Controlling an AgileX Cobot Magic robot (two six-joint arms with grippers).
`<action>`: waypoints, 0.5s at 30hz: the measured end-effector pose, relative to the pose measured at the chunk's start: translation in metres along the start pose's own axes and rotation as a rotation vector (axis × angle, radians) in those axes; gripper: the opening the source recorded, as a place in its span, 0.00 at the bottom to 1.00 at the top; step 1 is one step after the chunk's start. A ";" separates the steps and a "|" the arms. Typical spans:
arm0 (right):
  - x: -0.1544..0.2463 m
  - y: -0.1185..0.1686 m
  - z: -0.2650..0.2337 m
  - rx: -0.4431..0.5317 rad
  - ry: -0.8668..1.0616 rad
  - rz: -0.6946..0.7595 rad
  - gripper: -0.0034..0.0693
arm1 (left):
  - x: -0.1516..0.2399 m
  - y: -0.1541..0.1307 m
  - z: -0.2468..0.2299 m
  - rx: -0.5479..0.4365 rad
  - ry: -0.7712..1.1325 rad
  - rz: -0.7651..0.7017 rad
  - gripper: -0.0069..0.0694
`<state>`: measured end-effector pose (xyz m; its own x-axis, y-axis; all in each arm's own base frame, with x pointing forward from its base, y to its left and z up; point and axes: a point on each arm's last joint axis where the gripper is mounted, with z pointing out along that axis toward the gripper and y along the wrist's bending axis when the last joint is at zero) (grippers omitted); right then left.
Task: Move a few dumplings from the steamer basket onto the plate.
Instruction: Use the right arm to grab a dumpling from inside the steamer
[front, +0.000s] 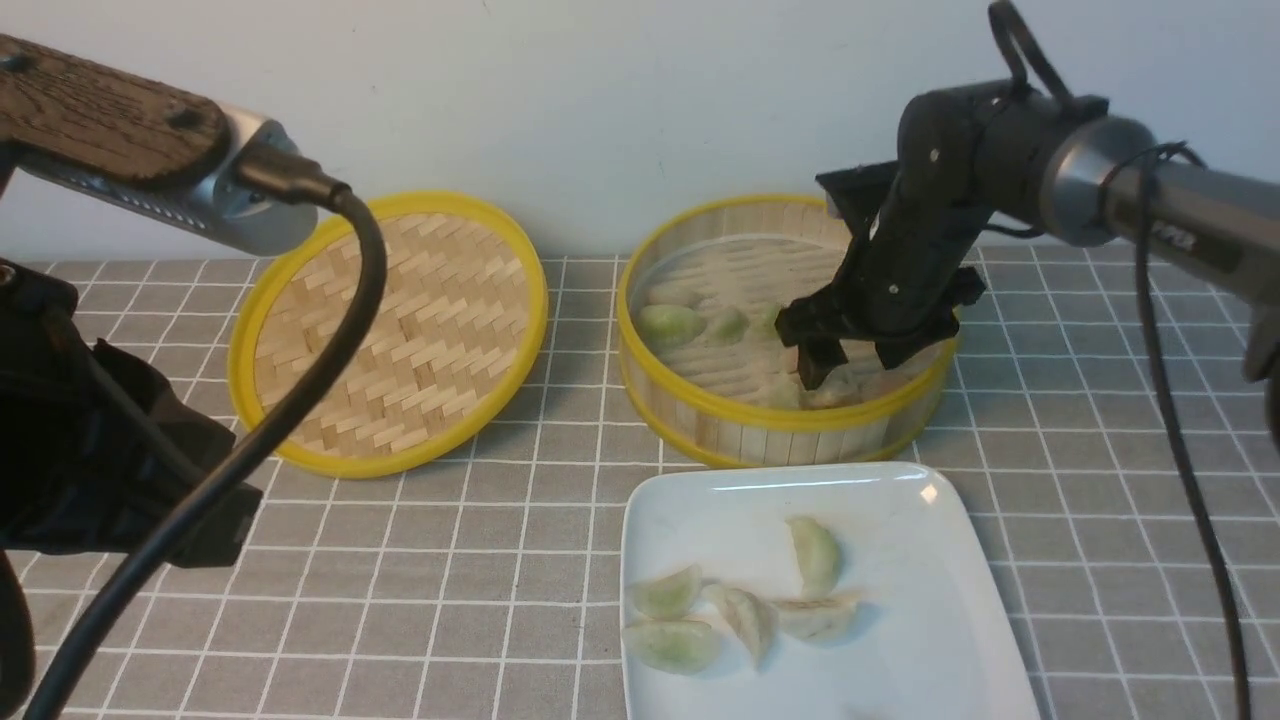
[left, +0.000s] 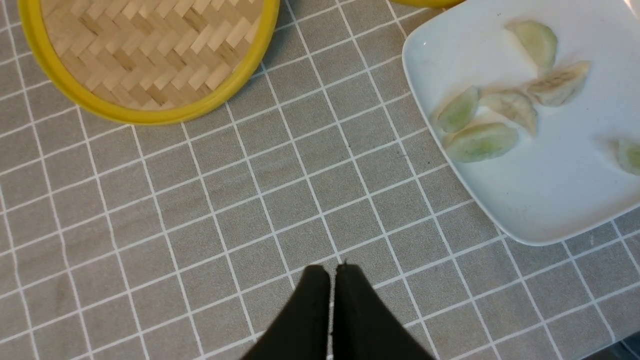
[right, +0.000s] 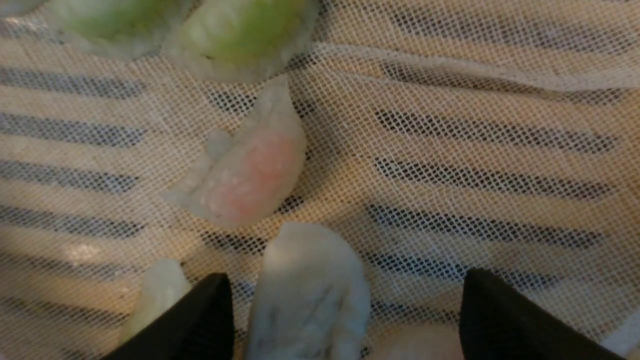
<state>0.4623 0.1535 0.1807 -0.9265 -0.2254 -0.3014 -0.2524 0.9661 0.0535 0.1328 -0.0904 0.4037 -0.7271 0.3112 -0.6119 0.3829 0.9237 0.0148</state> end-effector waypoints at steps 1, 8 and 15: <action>0.000 0.000 0.004 0.000 0.009 0.002 0.79 | 0.000 0.000 0.000 0.000 0.000 0.000 0.08; -0.001 -0.002 0.005 -0.012 0.015 0.011 0.41 | 0.000 0.000 0.000 0.003 0.001 -0.001 0.08; -0.022 0.002 -0.041 -0.023 -0.053 0.002 0.44 | 0.000 0.000 0.000 0.003 0.001 -0.001 0.08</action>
<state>0.4704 0.1549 0.2264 -0.9111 -0.2161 -0.3510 -0.2576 0.9633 0.0756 0.1326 -0.0906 0.4037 -0.7280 0.3106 -0.6112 0.3838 0.9234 0.0121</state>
